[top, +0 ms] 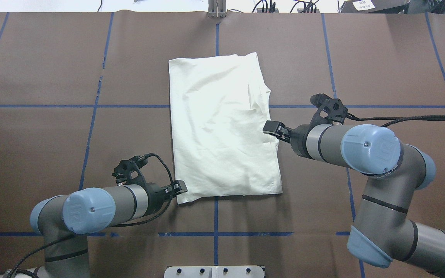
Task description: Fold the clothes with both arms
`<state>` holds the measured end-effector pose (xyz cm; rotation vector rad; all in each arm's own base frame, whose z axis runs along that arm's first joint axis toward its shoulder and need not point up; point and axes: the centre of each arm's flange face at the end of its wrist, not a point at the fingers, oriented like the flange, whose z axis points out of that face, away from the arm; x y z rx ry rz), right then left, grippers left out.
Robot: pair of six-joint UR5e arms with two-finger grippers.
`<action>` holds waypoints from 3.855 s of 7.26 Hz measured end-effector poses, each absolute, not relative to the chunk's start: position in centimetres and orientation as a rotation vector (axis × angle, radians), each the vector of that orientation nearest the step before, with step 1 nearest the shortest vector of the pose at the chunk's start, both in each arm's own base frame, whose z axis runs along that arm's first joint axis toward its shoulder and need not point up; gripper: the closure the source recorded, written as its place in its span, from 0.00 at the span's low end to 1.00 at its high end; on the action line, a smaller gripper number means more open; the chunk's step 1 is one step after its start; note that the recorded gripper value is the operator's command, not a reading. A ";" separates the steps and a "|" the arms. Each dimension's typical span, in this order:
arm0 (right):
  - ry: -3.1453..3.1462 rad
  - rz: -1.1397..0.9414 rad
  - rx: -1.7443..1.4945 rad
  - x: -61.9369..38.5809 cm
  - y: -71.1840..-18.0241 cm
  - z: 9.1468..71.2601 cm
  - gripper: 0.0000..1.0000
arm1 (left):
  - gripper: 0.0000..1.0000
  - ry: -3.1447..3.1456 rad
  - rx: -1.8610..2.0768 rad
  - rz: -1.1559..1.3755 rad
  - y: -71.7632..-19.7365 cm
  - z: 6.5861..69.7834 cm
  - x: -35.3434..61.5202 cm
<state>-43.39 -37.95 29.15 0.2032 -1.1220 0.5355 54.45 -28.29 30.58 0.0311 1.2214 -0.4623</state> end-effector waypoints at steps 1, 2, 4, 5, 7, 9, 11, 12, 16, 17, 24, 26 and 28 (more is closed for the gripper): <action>-1.121 0.536 0.203 -43.4 -37.9 29.2 0.00 | 0.37 1.224 0.030 -0.461 -28.2 30.4 54.6; -1.120 0.536 0.203 -43.4 -37.9 29.3 0.00 | 0.36 1.226 0.028 -0.458 -28.1 30.2 54.9; -1.119 0.536 0.203 -43.4 -37.9 29.3 0.00 | 0.34 1.227 0.020 -0.446 -27.4 30.1 55.3; -1.118 0.536 0.203 -43.4 -37.9 29.3 0.00 | 0.34 1.223 0.015 -0.437 -26.8 30.1 55.6; -1.117 0.536 0.203 -43.5 -37.9 29.4 0.00 | 0.33 1.201 0.013 -0.429 -26.5 29.6 56.3; -1.117 0.536 0.203 -43.5 -37.9 29.4 0.00 | 0.39 1.190 0.018 -0.424 -26.5 29.1 56.6; -1.116 0.535 0.203 -43.5 -37.9 29.4 0.00 | 0.39 1.188 0.029 -0.430 -26.7 29.0 56.6; -1.116 0.534 0.204 -43.5 -37.9 29.4 0.00 | 0.39 1.186 0.034 -0.432 -26.8 29.1 56.6; -1.113 0.537 0.216 -43.5 -38.0 29.5 0.00 | 0.35 1.172 0.045 -0.444 -27.6 29.1 56.2; -1.112 0.536 0.218 -43.5 -38.1 29.5 0.00 | 0.34 1.172 0.047 -0.447 -27.8 29.0 56.1; -1.106 0.535 0.220 -43.4 -38.1 29.8 0.00 | 0.41 1.172 0.047 -0.447 -27.8 28.9 56.2; -1.106 0.535 0.221 -43.5 -38.0 29.8 0.00 | 0.50 1.172 0.046 -0.451 -27.9 28.9 56.3; -1.104 0.536 0.221 -43.4 -38.0 29.9 0.00 | 0.50 1.169 0.044 -0.454 -27.8 29.0 56.3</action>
